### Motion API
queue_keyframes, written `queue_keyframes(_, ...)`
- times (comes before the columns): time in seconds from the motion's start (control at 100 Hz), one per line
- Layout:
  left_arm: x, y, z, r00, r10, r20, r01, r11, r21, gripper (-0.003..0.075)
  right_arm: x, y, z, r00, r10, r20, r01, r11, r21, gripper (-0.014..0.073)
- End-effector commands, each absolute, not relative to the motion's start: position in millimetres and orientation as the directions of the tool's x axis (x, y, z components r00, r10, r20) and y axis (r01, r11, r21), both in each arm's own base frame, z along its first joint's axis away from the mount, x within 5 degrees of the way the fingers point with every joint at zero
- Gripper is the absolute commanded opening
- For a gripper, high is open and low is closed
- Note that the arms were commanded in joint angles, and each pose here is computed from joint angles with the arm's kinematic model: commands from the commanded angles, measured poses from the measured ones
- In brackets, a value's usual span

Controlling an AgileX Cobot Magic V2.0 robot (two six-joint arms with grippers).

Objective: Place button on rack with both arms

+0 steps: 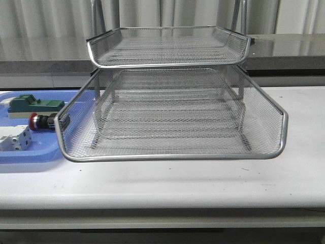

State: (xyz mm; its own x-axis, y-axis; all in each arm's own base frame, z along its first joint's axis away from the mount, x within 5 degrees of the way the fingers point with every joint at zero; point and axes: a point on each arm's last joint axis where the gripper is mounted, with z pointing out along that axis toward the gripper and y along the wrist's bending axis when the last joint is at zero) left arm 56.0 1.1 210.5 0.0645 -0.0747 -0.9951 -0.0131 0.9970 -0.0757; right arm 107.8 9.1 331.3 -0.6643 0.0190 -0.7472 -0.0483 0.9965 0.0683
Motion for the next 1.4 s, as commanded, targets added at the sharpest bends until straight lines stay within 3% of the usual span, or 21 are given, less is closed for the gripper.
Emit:
queue_keyframes(0.0, 54.7, 0.7, 204.7, 0.139, -0.093, -0.986, -0.002, 0.996, -0.094, -0.002, 94.8, 7.1, 351.0, -0.563, 0.025, -0.826, -0.045, 0.997, 0.061, 0.0472)
queue_keyframes(0.17, 54.7, 0.7, 204.7, 0.139, -0.093, -0.986, -0.002, 0.996, -0.094, -0.002, 76.0, 6.6, 356.0, -0.516, 0.026, -0.856, -0.049, 0.997, 0.06, 0.0391)
queue_keyframes(0.51, 54.7, 0.7, 204.7, 0.139, -0.093, -0.986, -0.002, 0.996, -0.094, -0.002, 70.1, 6.5, 355.5, -0.521, 0.025, -0.853, -0.051, 0.997, 0.06, -0.0078)
queue_keyframes(1.39, 54.7, 0.7, 204.7, 0.139, -0.093, -0.986, -0.002, 0.996, -0.094, -0.002, 70.1, 6.7, 355.5, -0.521, 0.026, -0.853, -0.051, 0.997, 0.062, -0.007)
